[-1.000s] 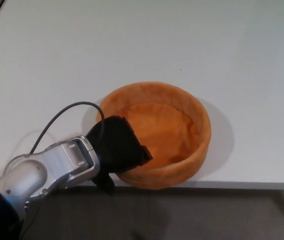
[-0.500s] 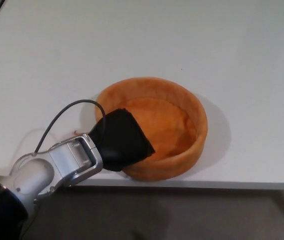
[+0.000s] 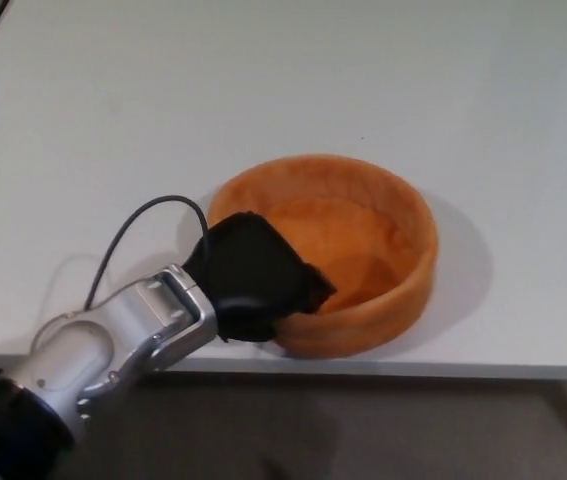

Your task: A soft plate is kept in the center of the table close to the robot and the robot uses its left hand to pick up the plate, turns it upside down and places it back on the table

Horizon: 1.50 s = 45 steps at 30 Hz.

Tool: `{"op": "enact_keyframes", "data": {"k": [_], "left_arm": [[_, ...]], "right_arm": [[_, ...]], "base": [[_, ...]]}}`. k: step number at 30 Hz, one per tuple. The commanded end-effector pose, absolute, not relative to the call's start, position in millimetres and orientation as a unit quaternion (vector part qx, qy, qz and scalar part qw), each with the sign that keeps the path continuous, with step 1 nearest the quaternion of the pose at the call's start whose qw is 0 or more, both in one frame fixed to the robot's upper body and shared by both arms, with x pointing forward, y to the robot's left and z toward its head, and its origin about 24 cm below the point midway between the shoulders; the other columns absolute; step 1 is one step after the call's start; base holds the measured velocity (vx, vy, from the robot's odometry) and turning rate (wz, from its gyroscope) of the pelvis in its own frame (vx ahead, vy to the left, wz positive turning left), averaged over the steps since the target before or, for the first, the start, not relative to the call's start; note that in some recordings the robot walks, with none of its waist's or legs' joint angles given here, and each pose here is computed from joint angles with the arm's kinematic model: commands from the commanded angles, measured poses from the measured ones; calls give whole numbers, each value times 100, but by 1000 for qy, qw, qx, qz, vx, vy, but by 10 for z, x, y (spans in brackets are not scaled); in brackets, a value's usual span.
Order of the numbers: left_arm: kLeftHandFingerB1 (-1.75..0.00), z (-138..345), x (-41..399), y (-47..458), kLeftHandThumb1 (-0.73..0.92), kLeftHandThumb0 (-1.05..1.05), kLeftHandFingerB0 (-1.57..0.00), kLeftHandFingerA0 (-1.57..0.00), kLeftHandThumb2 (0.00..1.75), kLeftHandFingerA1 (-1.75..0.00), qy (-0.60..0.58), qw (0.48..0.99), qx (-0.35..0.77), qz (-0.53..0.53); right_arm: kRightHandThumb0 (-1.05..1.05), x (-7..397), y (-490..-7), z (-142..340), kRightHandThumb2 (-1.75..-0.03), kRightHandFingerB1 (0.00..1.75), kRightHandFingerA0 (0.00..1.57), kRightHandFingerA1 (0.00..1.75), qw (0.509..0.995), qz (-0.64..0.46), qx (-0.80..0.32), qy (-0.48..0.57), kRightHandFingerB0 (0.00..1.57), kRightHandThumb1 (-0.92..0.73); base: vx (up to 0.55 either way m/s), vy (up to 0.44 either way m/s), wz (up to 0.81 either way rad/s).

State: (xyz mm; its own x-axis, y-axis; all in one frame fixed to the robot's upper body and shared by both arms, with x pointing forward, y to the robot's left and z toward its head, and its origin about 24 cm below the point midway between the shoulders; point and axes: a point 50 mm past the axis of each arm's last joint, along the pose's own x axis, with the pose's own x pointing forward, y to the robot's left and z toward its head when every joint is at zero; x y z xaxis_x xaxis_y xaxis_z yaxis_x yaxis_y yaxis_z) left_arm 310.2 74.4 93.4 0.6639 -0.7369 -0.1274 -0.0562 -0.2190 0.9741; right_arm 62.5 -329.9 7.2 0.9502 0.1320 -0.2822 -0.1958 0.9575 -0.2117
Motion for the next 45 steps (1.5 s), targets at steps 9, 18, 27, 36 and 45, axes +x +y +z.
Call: {"op": "enact_keyframes", "data": {"k": [9,18,27,36,45], "left_arm": [[-175,1087,3119,663,49,-26,-72,-91,75,-175,-84,905,248,-336],[-175,1311,3181,844,53,-17,-73,-96,73,-175,-53,957,-108,-263],[-175,1504,3289,1242,55,-16,-71,-95,74,-175,-110,908,-388,-113],[-175,1454,3322,1715,52,-19,-69,-100,77,-175,-141,830,-540,-1],[-175,1127,3268,2237,72,-23,-43,-96,65,-175,-160,729,-647,157]], "right_arm": [[-76,585,-3321,121,-70,32,34,53,980,78,-118,142,17,-92],[-75,584,-3327,112,-70,32,34,53,980,77,-117,141,17,-92],[-77,573,-3342,87,-70,30,35,52,979,75,-122,148,16,-92],[-78,581,-3334,90,-69,32,33,54,979,78,-119,148,16,-92],[-74,592,-3368,47,-69,27,34,48,979,76,-123,146,15,-92]], "base": [[0,0,0],[0,0,0],[0,0,0],[0,0,0],[0,0,0]]}}
